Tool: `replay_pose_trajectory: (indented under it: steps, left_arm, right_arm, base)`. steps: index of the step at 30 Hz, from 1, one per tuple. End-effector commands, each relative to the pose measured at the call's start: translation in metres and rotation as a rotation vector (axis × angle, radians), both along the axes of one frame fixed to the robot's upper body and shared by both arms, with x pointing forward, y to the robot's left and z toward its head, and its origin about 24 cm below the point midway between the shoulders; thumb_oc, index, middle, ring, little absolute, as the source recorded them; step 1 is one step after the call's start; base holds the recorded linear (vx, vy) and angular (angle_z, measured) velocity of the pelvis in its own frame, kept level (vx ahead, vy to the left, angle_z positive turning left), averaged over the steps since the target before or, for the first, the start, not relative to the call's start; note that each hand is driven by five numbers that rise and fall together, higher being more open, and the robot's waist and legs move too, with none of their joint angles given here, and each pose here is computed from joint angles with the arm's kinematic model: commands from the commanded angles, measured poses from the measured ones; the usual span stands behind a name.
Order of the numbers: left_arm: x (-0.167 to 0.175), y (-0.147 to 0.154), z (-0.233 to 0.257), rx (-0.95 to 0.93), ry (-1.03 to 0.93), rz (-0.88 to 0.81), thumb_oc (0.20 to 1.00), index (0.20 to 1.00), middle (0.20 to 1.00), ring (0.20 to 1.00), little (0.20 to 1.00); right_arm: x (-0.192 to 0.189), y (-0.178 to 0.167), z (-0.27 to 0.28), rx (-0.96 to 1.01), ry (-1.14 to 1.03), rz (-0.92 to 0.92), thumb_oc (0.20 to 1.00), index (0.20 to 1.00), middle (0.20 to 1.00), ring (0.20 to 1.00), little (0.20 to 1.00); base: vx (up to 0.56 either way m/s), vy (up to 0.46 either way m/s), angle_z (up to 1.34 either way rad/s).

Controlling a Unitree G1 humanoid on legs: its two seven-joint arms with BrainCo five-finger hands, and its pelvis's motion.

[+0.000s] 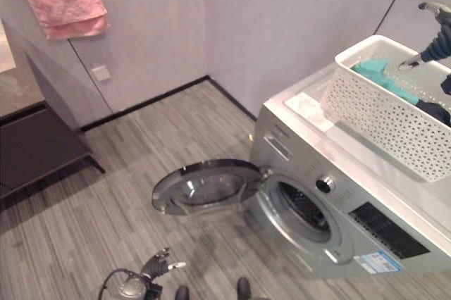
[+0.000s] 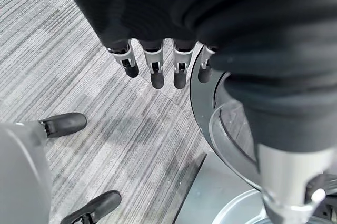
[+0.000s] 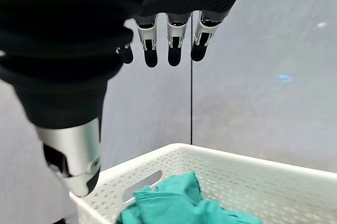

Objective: Grab the laundry basket,head to the washer,open it,put in the laundry and shut it.

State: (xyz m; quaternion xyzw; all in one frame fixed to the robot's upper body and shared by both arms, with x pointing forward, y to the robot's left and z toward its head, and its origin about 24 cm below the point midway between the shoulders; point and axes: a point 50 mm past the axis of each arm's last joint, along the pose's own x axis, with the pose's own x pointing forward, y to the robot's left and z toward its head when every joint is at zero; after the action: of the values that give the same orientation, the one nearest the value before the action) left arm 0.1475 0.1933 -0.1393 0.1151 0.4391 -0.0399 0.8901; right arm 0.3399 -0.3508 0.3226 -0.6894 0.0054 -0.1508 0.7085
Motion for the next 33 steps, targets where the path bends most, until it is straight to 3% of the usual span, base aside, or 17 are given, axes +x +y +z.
replay_pose_trajectory:
  steps: [1, 11, 21, 33]
  left_arm:
    - [0.008, 0.012, 0.006, 0.042, -0.039, -0.063, 1.0, 1.0, 1.0, 1.0, 1.0]
    - [0.019, 0.011, 0.011, 0.044, -0.07, -0.072, 1.0, 1.0, 1.0, 1.0, 1.0]
    - [0.011, 0.025, 0.007, 0.062, -0.04, -0.008, 1.0, 1.0, 1.0, 1.0, 1.0]
    - [0.009, 0.022, 0.008, 0.026, -0.053, 0.014, 1.0, 1.0, 1.0, 1.0, 1.0]
  right_arm:
    - [-0.003, -0.01, 0.021, -0.039, -0.05, -0.089, 1.0, 1.0, 1.0, 1.0, 1.0]
    - [-0.001, -0.024, 0.006, -0.06, 0.023, -0.19, 1.0, 1.0, 1.0, 1.0, 1.0]
    - [-0.027, -0.069, -0.002, -0.011, 0.05, -0.405, 1.0, 1.0, 1.0, 1.0, 1.0]
    - [-0.036, -0.083, -0.016, 0.035, 0.088, -0.478, 1.0, 1.0, 1.0, 1.0, 1.0]
  base:
    - [-0.01, -0.012, 0.05]
    - [-0.01, -0.011, 0.18]
    - [0.03, -0.031, 0.07]
    - [0.06, -0.056, 0.01]
